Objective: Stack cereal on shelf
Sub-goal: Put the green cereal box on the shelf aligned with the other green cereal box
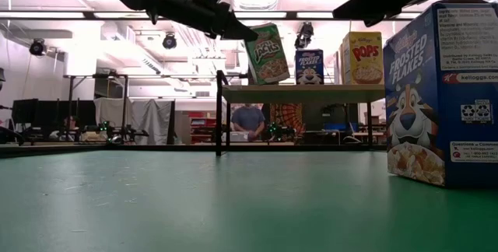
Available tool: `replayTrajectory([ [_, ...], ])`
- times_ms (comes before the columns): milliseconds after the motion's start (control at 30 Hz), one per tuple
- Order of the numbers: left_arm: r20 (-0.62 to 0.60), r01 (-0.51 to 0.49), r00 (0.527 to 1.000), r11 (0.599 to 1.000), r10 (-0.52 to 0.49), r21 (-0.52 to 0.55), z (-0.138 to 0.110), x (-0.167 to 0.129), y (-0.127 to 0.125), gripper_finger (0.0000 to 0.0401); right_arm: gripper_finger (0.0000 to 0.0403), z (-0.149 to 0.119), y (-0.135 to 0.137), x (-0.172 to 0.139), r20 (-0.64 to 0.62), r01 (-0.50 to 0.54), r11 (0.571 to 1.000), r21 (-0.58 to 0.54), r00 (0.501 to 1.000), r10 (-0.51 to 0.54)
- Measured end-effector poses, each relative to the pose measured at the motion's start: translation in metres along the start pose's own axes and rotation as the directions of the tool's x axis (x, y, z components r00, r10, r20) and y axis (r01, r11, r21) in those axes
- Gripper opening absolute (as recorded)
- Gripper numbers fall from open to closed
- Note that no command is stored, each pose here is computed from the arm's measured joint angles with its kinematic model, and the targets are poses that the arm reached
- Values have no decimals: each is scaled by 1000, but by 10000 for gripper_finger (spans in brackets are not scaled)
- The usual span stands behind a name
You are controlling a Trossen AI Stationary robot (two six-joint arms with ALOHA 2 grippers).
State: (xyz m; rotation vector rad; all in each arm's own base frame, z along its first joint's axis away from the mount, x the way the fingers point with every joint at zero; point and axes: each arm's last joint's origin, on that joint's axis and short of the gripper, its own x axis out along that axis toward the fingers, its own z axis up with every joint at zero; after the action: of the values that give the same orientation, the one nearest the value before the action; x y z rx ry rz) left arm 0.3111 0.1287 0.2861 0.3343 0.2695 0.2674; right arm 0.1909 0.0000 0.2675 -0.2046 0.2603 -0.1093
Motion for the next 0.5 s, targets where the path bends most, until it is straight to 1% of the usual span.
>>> replayTrajectory([
  [167, -6, -13, 1000, 1000, 13, 0, 0, 0, 0, 179, 13, 0, 0, 0, 0, 0, 1000, 0, 1000, 0],
  [500, -30, -33, 999, 999, 33, -7, -3, 1, 0, 224, 13, 0, 0, 0, 0, 0, 1000, 0, 1000, 0],
])
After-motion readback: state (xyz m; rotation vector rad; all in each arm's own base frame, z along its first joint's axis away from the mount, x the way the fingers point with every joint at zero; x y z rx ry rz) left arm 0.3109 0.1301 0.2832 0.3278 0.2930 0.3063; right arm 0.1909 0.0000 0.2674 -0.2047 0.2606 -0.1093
